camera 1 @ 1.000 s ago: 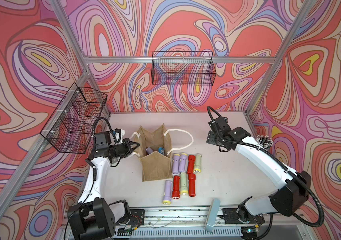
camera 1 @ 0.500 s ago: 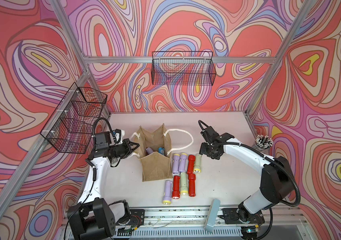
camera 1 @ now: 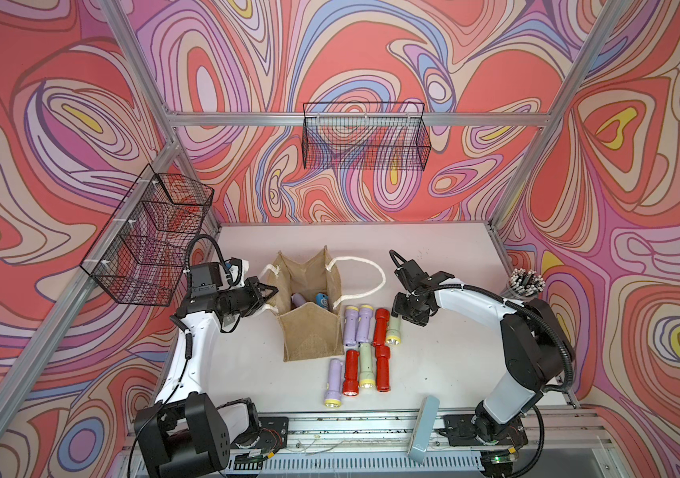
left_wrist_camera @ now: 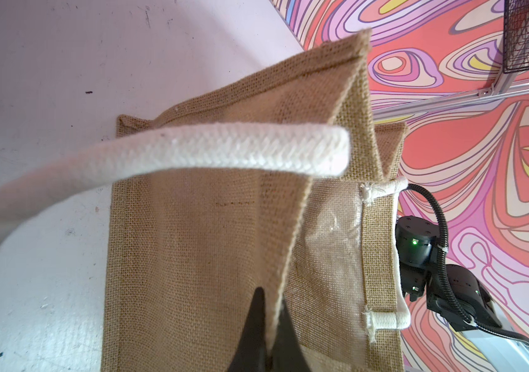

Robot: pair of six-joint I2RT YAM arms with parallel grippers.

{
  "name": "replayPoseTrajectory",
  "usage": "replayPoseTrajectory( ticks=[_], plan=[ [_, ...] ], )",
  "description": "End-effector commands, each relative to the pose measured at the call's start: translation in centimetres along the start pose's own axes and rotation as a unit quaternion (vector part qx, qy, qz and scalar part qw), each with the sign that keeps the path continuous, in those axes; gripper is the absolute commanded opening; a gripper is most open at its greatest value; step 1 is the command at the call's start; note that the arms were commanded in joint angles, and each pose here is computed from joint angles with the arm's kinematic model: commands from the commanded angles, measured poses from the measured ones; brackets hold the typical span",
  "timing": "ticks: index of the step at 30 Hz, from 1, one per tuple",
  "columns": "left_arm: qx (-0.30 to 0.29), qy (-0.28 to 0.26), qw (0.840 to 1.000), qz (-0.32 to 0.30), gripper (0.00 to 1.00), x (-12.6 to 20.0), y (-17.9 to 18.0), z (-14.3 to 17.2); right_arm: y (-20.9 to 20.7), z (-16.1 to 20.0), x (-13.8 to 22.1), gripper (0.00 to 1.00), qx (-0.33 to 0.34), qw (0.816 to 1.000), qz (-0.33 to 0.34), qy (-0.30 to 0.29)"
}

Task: Put the flashlights into the tote bags
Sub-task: Pick up the flashlight from the center of the board.

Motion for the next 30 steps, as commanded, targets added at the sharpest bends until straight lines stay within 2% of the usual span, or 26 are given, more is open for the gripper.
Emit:
replayPoseTrajectory(
  ticks=[1,6,12,18,30],
  plan=[
    [-0.004,-0.007,1.000,-0.010,0.00,0.3,0.0,-0.5,0.3,0.0,-0.9,0.61,-0.004,1.000,-0.018,0.004],
    [-0.001,-0.005,1.000,-0.012,0.00,0.2,0.1,-0.5,0.0,0.2,-1.5,0.61,0.001,1.000,-0.006,0.010],
    [0.001,-0.005,1.000,-0.014,0.00,0.2,0.2,-0.5,-1.2,0.8,-2.9,0.60,0.008,0.998,0.047,0.034],
    [0.003,-0.004,1.000,-0.014,0.00,0.1,0.2,-0.6,-1.6,1.1,-3.5,0.57,0.010,0.997,0.058,0.041],
    [0.006,0.000,1.000,-0.014,0.00,-0.1,0.4,-0.7,-2.5,1.9,-4.7,0.39,0.022,0.993,0.097,0.069]
  ],
)
Point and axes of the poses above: each gripper's point midway between its finger pads, its own x axis back along the fingers, its own y axis along the line the jaws close on, z = x × y, the point moved 8 cm from there along x, back along the fingers, and after that the axes turned 10 degrees about x, right-handed, at the moved point
